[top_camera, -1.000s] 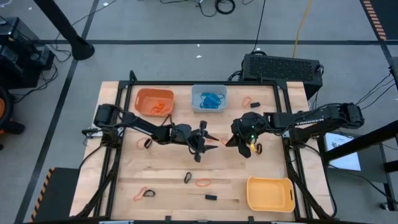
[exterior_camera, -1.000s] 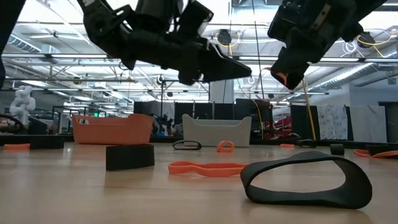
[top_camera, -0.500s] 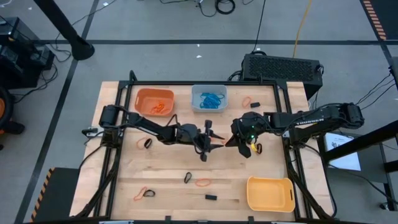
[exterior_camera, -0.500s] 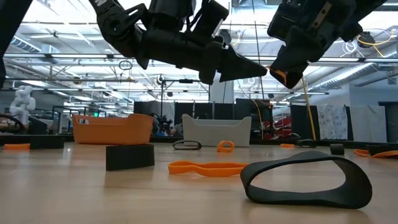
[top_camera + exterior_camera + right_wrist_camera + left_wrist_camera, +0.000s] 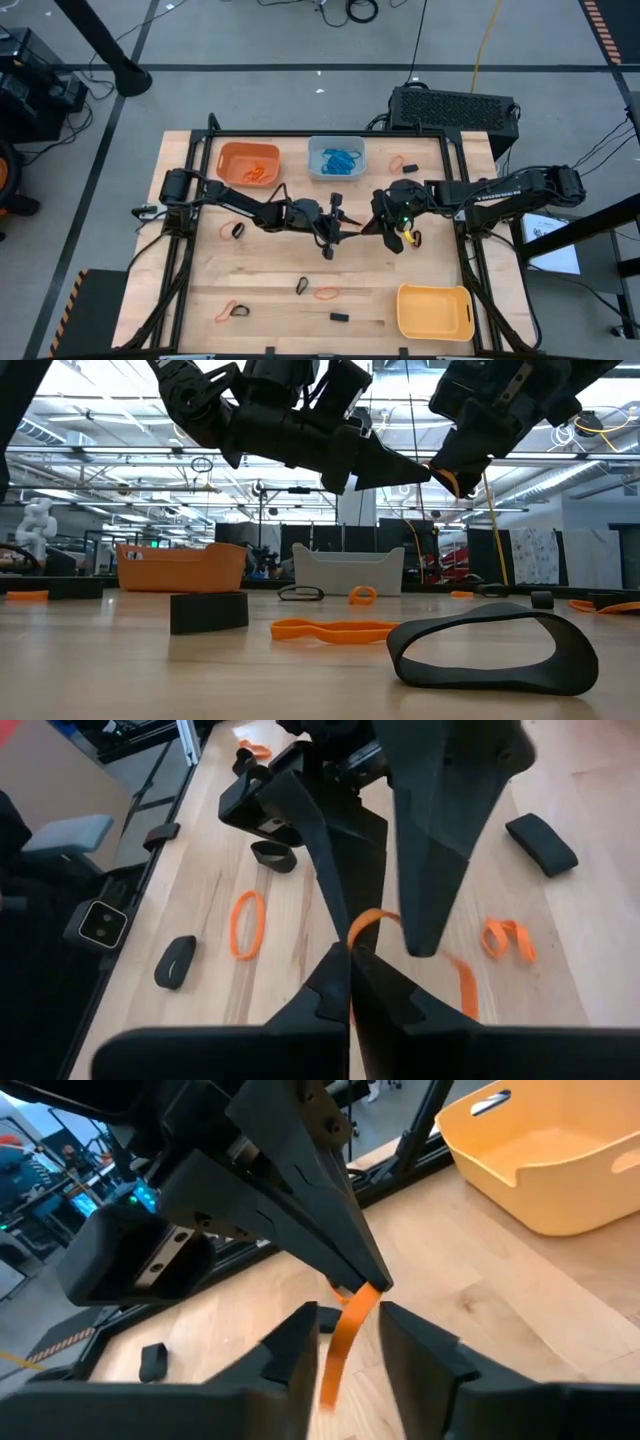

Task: Sort rubber bands into baskets
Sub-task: Put the orange rubberband into the orange bin

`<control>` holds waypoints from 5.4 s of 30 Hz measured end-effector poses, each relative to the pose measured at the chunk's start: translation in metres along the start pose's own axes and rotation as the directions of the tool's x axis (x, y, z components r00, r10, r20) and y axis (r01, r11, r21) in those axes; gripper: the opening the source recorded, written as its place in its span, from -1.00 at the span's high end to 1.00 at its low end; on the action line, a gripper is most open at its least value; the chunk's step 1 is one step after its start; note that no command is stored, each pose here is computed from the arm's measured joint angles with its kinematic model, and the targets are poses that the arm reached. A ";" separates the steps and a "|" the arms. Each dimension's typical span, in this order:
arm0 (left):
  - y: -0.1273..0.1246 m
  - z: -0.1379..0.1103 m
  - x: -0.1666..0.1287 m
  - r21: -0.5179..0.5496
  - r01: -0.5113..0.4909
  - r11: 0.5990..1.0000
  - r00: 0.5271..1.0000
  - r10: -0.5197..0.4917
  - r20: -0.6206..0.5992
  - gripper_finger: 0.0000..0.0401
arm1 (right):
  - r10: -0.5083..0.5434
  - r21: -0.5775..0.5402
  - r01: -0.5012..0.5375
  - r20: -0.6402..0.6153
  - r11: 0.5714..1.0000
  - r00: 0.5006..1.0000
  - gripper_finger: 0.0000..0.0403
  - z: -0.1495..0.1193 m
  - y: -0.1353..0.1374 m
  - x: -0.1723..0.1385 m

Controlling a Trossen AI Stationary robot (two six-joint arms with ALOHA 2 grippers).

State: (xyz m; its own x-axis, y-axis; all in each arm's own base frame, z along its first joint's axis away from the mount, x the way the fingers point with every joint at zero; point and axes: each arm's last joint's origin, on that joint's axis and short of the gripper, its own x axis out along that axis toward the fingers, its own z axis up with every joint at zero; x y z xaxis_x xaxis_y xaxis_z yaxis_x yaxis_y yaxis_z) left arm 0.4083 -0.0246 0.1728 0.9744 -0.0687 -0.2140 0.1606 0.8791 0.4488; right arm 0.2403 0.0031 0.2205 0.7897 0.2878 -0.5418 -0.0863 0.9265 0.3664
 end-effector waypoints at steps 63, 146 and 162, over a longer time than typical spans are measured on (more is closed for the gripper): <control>0.105 -0.090 -0.209 -0.031 -0.446 0.895 0.235 0.084 -0.968 0.86 | -0.216 0.409 0.345 -0.330 0.845 0.919 0.21 -0.037 0.001 -0.003; 0.003 -0.055 -0.010 -0.314 -0.139 0.939 0.832 -0.061 -0.552 0.93 | -0.205 0.328 0.312 -0.322 0.892 0.924 0.21 -0.037 0.002 -0.003; 0.070 0.042 -0.162 0.037 -0.426 0.904 0.544 0.289 -0.788 0.98 | -0.208 0.353 0.320 -0.320 0.879 0.924 0.21 -0.036 0.002 -0.003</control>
State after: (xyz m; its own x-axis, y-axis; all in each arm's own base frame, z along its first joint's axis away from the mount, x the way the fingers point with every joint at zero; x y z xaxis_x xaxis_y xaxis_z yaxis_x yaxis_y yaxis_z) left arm 0.2681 0.0279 0.2753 0.4527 0.5881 -0.6702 -0.2646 0.8064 0.5289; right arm 0.2158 0.0126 0.1952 0.5535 0.1510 -0.8190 0.3915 0.8208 0.4159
